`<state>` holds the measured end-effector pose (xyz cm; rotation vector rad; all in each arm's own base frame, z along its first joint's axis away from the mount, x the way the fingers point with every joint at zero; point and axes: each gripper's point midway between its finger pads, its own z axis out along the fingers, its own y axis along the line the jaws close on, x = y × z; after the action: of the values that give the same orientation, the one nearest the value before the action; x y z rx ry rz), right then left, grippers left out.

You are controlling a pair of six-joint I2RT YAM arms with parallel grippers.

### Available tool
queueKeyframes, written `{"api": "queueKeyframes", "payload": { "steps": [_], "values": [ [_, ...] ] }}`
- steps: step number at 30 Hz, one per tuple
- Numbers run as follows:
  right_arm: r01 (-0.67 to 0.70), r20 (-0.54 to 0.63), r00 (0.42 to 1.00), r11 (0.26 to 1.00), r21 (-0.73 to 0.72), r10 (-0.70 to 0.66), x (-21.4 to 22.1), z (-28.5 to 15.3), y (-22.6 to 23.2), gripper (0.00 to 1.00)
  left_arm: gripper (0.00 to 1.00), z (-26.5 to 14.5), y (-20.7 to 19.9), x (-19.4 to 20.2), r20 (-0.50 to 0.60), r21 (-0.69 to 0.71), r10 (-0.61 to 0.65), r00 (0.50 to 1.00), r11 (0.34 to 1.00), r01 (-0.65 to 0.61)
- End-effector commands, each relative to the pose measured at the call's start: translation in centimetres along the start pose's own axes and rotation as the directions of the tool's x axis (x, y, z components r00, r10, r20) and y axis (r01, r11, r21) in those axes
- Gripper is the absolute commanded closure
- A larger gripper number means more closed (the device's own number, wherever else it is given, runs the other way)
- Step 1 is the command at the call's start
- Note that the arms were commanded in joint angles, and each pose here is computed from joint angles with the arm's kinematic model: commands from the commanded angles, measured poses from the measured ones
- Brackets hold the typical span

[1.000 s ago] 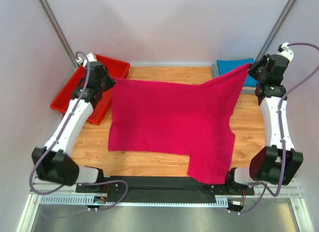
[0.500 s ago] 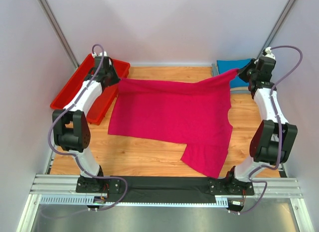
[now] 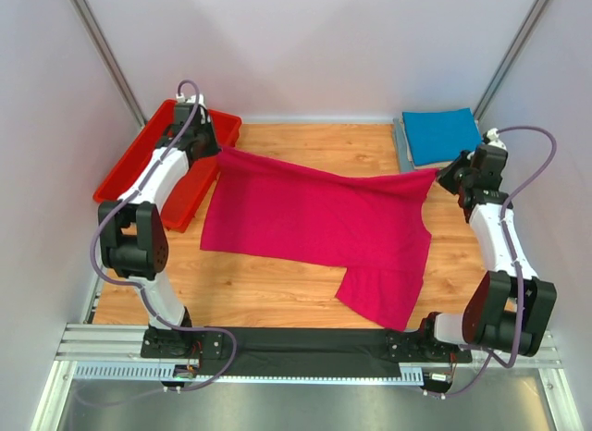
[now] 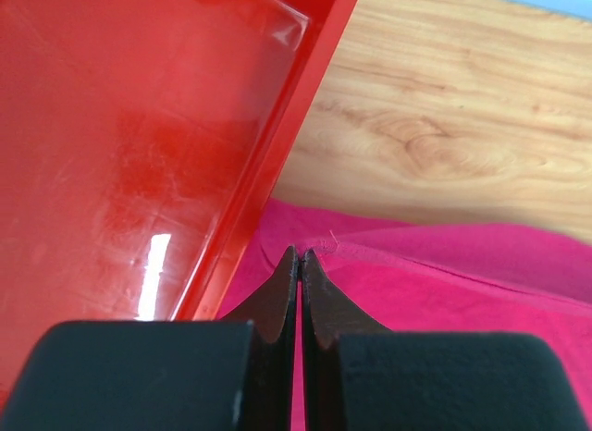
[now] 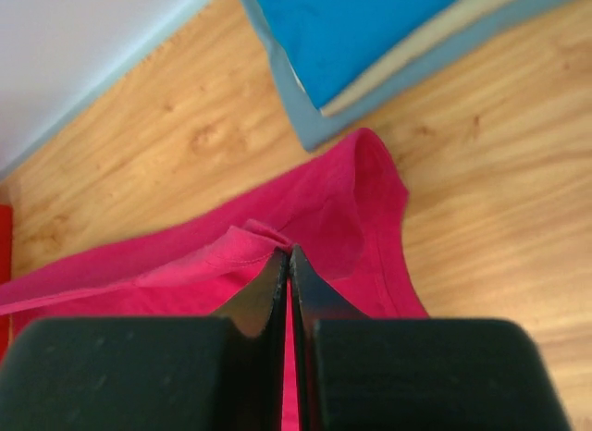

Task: Fold and stack the t-shirts
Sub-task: Flatten the tshirt out

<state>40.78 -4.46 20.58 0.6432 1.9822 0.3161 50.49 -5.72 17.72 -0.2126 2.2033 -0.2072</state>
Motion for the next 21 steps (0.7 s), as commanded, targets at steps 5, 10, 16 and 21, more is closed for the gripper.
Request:
{"api": "queueKeyframes", "payload": {
  "steps": [5, 10, 16, 21],
  "values": [
    [-0.019, -0.054, 0.998, 0.997, 0.075, 0.023, 4.1, -0.3, -3.0, 1.0, 1.0, 0.8, 1.6, 2.7, -0.067, -0.018, 0.089, 0.994, 0.996, -0.09],
    [-0.042, -0.089, 0.995, 0.99, 0.131, 0.054, 6.4, -0.6, -4.7, 1.0, 1.0, 0.5, 2.2, 4.7, -0.097, -0.047, 0.098, 0.99, 0.994, -0.103],
    [-0.037, -0.078, 0.996, 0.988, 0.151, 0.049, 6.3, -1.3, -5.3, 1.0, 1.0, 0.4, 2.2, 5.8, -0.126, -0.079, 0.128, 0.984, 0.987, -0.138],
    [-0.018, -0.021, 1.0, 0.992, 0.126, 0.021, 2.2, 0.3, -3.9, 1.0, 1.0, 0.5, 1.7, 3.3, -0.073, -0.093, 0.098, 0.992, 0.99, -0.105]
  ]
}}
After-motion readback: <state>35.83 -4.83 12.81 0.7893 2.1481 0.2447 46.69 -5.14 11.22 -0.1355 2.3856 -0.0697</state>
